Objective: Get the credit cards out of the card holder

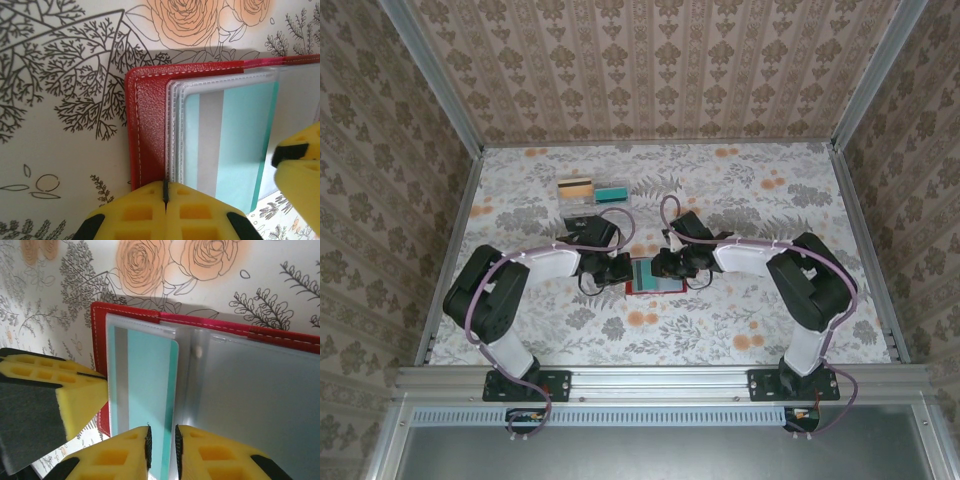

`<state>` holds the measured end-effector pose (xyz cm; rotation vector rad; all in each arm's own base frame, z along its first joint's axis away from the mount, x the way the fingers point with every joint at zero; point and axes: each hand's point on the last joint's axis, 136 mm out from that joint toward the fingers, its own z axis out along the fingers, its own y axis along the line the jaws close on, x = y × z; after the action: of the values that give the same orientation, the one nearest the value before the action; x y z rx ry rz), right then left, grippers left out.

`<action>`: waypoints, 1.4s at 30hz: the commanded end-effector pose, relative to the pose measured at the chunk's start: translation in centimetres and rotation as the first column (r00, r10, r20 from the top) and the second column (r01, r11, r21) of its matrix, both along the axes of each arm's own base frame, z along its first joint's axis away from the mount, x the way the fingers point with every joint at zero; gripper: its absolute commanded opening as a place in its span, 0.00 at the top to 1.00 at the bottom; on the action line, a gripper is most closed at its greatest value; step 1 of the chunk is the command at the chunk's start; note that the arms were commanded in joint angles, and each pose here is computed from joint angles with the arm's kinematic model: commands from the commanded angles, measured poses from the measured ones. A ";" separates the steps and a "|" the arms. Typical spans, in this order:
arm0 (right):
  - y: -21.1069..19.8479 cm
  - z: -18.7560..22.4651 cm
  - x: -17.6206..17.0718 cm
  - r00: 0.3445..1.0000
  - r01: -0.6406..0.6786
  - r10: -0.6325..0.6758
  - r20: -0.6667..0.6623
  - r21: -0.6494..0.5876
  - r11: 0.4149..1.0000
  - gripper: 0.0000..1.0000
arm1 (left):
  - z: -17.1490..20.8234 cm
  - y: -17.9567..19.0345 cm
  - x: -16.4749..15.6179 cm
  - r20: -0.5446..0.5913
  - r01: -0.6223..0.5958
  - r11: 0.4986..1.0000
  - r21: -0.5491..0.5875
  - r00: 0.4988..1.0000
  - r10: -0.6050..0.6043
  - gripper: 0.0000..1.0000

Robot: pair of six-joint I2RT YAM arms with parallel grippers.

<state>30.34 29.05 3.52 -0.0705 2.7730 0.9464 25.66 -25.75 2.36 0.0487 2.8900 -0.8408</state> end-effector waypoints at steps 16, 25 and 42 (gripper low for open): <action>-0.9 -1.0 -0.3 0.999 0.031 -0.031 -0.037 0.004 1.000 1.00 | -1.0 0.3 -0.9 -0.038 0.016 0.999 0.040 0.999 -0.014 1.00; -2.3 -0.4 -0.3 0.998 0.054 -0.054 -0.024 -0.002 0.999 1.00 | -1.2 0.4 -1.0 -0.042 0.014 0.999 0.045 0.999 -0.012 1.00; -0.7 0.2 0.1 0.998 0.043 -0.039 -0.039 0.091 0.995 0.71 | -1.3 0.3 -1.1 -0.054 0.019 0.999 0.039 0.998 -0.017 1.00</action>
<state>30.49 27.79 3.51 0.0159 2.7553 1.0178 25.54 -25.96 2.28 0.0569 2.8939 -0.8462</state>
